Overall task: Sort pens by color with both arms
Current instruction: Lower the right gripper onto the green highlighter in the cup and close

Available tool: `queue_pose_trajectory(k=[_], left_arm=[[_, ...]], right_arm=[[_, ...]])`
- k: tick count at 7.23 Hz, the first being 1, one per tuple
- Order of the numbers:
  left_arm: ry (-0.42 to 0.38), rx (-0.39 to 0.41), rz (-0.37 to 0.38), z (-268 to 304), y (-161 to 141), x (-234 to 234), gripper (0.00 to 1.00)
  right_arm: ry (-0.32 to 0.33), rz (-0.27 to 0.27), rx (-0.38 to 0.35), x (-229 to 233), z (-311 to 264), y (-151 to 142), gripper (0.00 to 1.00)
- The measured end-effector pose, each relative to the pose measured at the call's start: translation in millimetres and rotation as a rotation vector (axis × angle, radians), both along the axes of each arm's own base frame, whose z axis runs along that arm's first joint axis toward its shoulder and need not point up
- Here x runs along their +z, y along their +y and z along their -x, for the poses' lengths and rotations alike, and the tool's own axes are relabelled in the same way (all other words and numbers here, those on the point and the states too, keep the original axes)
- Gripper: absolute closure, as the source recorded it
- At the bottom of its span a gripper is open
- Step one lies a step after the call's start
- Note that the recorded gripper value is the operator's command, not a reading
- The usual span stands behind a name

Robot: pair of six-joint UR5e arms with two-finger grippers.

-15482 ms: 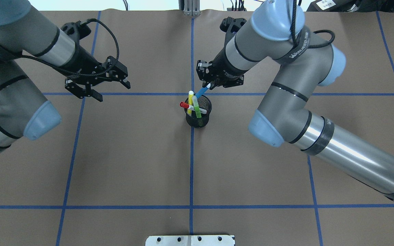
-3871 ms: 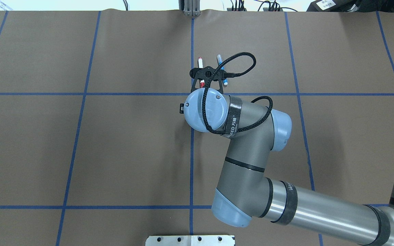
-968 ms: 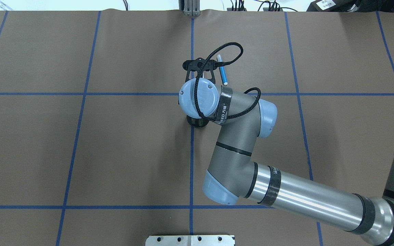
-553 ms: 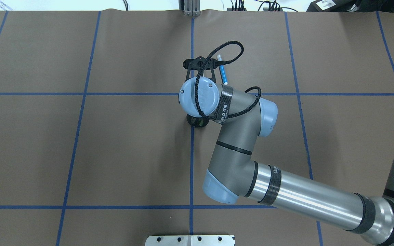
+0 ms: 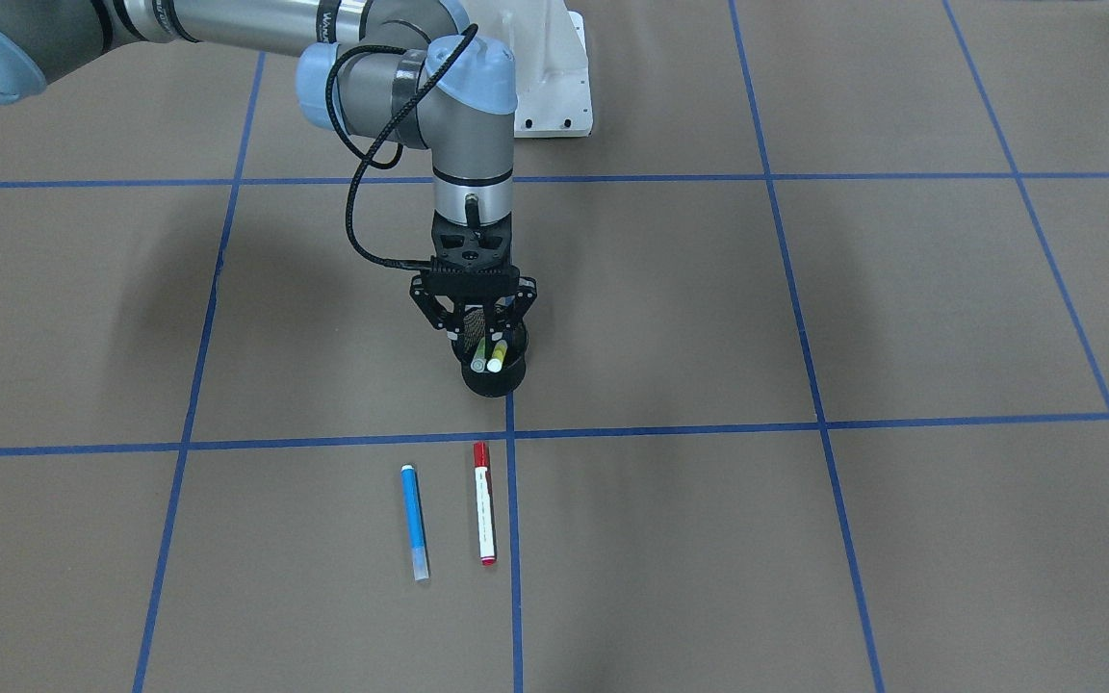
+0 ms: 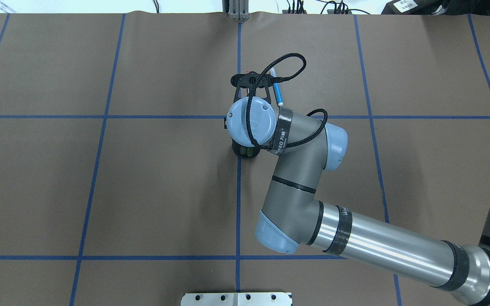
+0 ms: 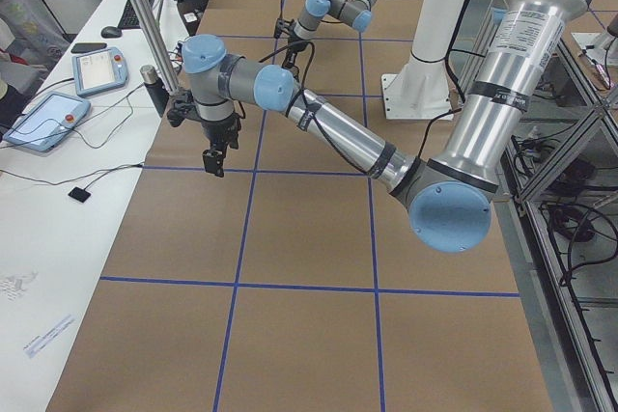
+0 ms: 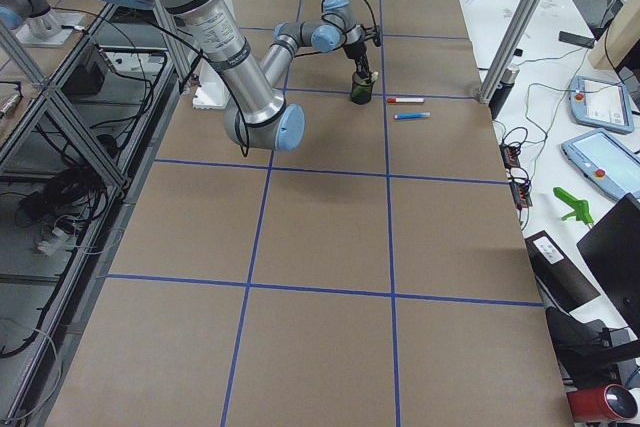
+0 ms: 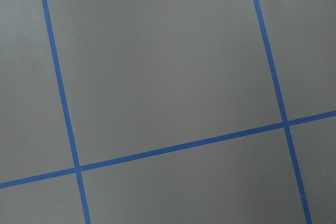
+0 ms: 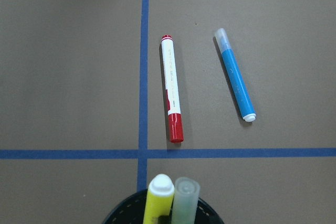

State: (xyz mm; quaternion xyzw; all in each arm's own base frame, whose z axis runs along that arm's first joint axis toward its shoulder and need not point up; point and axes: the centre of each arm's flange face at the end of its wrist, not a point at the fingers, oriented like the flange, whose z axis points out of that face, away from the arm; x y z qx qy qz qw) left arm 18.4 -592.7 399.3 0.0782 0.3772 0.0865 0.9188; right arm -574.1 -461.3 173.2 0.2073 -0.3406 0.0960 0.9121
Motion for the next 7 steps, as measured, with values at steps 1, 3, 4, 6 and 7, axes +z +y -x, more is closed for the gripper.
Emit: queue_pose_trajectory(k=[1,3,4,6,7], left_arm=[[0.000,0.000,0.001,0.1,0.2,-0.3,0.01],[0.000,0.000,0.001,0.2,0.6,-0.5,0.01],[0.000,0.000,0.001,0.3,0.8,-0.3,0.01],[0.000,0.000,0.001,0.3,0.9,0.0,0.01],[0.000,0.000,0.001,0.3,0.9,0.0,0.01]], right_arm=[[0.000,0.003,0.001,1.2,0.0,0.1,0.64],[-0.003,0.008,0.005,2.3,0.1,0.2,0.71],[-0.005,0.009,0.006,2.4,0.2,0.2,0.71],[-0.012,0.014,0.011,0.9,0.2,0.3,0.71],[-0.018,0.011,0.014,-1.2,-0.5,-0.7,0.70]])
